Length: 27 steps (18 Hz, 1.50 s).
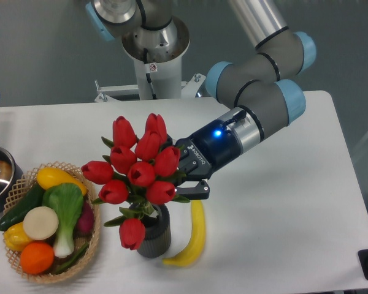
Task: Insert the flowers into the vase
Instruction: 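Lower the tulip stems into the grey vase opening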
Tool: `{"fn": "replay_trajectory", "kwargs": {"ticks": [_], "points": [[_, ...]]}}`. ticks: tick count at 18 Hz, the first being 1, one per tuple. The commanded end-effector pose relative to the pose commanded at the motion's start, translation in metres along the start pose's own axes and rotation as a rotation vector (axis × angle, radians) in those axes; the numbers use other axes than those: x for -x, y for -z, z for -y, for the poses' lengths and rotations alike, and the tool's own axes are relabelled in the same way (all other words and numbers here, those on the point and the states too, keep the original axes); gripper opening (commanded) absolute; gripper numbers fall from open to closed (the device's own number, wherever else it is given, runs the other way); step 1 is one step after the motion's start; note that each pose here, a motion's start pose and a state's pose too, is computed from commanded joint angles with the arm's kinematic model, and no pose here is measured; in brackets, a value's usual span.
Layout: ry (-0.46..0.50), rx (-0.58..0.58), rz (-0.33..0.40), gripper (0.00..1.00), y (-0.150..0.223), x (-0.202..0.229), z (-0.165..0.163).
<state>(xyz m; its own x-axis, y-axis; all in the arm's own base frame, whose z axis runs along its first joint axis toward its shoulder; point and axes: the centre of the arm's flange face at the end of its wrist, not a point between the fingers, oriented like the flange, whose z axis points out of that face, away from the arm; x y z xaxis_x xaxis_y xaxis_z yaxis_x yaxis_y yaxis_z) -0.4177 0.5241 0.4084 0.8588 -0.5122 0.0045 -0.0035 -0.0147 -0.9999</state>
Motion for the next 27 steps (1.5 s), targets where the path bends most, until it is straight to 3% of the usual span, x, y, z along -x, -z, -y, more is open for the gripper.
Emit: {"fn": "replay_trajectory", "kwargs": {"ticks": [12, 23, 27], "points": [[0.078, 0.000, -0.025, 0.27, -0.015, -0.002, -0.041], [0.152, -0.002, 0.014, 0.28, 0.009, 0.008, -0.084], [0.140, 0.000, 0.016, 0.28, 0.010, 0.011, -0.097]]}}
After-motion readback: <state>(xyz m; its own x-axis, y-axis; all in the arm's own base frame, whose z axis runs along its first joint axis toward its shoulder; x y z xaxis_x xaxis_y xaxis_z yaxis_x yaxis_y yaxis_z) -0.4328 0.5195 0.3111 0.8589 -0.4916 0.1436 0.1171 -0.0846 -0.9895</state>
